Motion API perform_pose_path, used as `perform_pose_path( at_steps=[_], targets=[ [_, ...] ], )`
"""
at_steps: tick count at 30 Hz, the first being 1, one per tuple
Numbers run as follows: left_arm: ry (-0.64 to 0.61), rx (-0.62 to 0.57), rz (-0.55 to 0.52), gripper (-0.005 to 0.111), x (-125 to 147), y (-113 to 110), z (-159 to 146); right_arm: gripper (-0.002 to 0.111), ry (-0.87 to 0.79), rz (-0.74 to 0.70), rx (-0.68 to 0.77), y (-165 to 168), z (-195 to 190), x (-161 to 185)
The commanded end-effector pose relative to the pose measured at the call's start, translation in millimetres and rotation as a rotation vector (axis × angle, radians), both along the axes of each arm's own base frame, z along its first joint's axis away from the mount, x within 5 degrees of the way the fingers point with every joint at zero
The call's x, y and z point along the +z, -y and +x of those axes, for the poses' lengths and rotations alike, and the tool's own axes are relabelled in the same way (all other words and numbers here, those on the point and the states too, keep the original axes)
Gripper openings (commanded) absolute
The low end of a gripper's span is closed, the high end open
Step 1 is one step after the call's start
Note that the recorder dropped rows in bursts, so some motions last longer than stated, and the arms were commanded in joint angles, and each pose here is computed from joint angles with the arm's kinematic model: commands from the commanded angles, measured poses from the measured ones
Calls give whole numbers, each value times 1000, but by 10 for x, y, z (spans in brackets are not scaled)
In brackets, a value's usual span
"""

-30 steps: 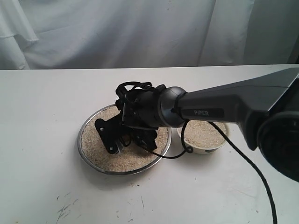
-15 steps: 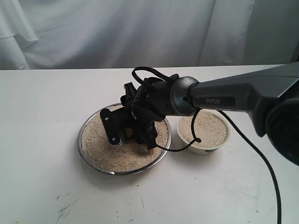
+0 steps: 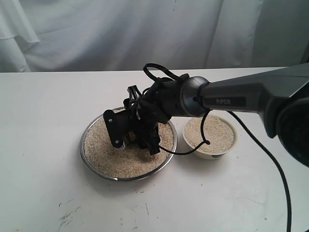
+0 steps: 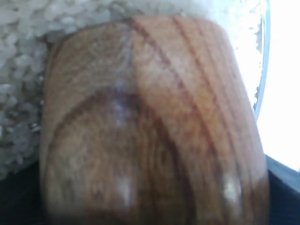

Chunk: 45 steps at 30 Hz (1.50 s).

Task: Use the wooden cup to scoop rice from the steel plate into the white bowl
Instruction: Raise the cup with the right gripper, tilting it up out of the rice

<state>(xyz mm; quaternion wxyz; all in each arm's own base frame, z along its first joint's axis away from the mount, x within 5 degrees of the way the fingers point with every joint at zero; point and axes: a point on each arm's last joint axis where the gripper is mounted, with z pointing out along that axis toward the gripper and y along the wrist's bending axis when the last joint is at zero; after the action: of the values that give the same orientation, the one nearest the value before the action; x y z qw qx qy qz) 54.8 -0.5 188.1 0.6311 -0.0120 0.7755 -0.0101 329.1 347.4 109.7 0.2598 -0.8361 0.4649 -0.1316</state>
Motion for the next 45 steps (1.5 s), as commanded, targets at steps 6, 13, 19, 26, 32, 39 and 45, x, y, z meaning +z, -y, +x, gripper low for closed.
perform_pose_path(
  at_steps=[6, 13, 19, 26, 32, 39, 45],
  targets=[
    [7, -1, -4, 0, -7, 1, -1, 0, -87, -35, -42, 40, -42, -301],
    [7, -1, -4, 0, -7, 1, -1, 0, -111, -32, -61, 50, -61, -243],
    [7, -1, -4, 0, -7, 1, -1, 0, -224, 2, -42, 63, -104, -259],
    [7, -1, -4, 0, -7, 1, -1, 0, -244, 44, -75, 111, -40, -226],
    [7, -1, -4, 0, -7, 1, -1, 0, -254, 47, -100, 185, 27, -228],
    [7, -1, -4, 0, -7, 1, -1, 0, -325, 134, -81, 170, 17, -136],
    [7, -1, -4, 0, -7, 1, -1, 0, -416, 236, -111, 197, 53, -111]
  ],
)
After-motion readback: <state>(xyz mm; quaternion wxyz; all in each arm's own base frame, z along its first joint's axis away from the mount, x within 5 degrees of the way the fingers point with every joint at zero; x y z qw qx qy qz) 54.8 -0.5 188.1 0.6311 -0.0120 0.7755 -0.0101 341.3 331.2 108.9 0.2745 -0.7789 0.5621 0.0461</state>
